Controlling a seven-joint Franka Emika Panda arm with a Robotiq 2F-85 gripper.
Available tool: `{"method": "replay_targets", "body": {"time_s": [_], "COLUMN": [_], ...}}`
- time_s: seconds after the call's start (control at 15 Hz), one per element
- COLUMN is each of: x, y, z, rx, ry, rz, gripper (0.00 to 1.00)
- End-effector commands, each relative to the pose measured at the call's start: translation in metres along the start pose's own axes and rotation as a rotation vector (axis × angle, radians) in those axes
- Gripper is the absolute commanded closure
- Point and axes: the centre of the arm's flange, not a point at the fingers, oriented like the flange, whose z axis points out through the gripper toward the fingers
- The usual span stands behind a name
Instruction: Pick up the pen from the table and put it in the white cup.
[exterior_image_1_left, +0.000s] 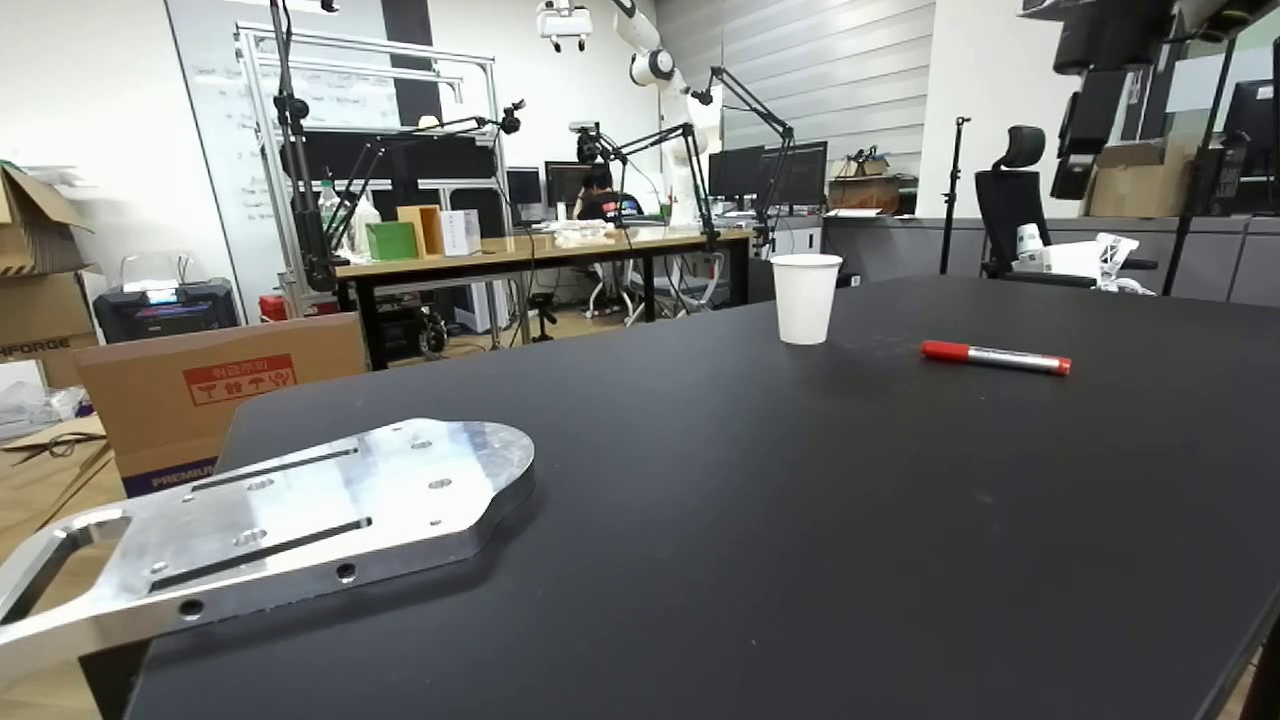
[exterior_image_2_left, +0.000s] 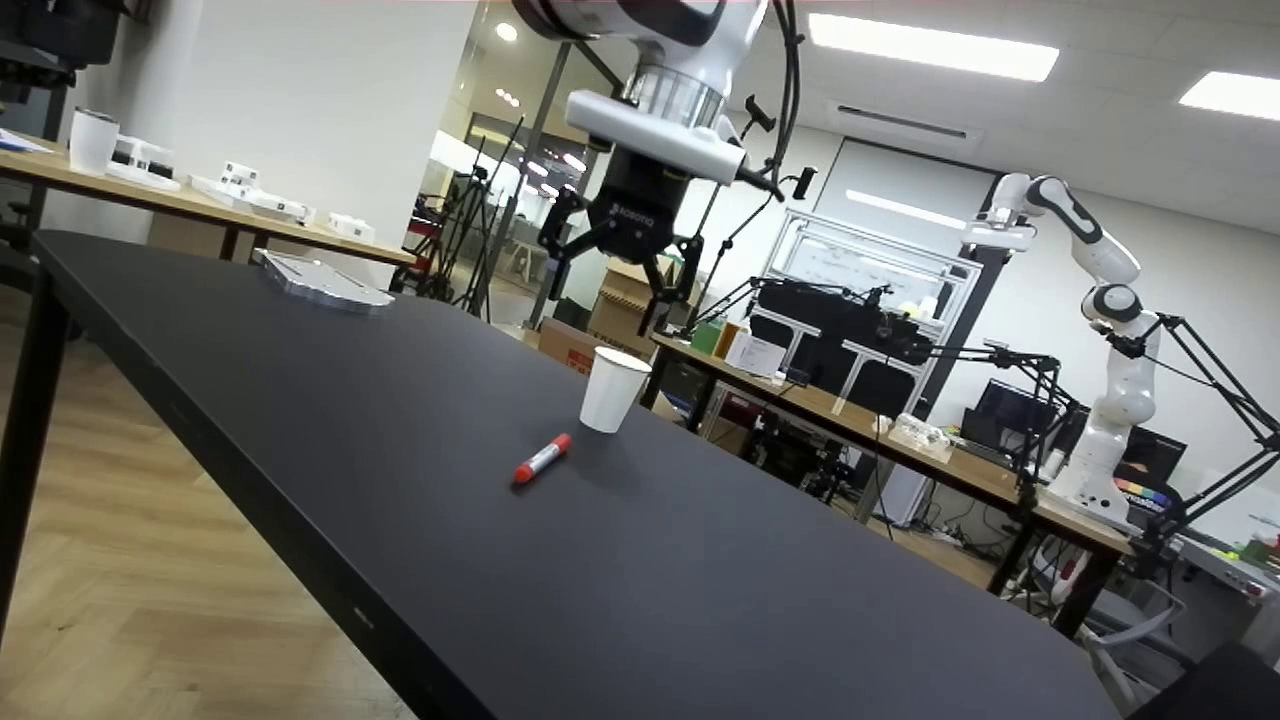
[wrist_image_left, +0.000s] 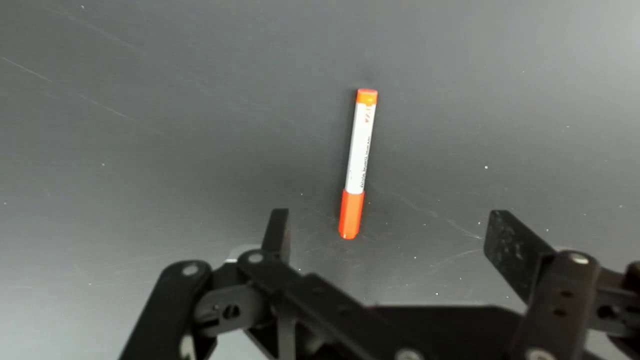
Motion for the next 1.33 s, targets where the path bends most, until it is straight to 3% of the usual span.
{"method": "replay_targets", "body": {"time_s": [0.0,0.47,0.67,1.27], "x": [0.006,0.009,0.028,0.04], "y": [0.0,0.005,0.017,0.005], "z": [0.005,0.006,0.026,0.113], "rx": [0.002,0.005,-0.069,-0.069], "ry": [-0.004,-0.008,0.041,0.01], "rz": [-0.007,-0.002,0.038,0.098], "gripper": [0.0,0.0,0.0,0.0]}}
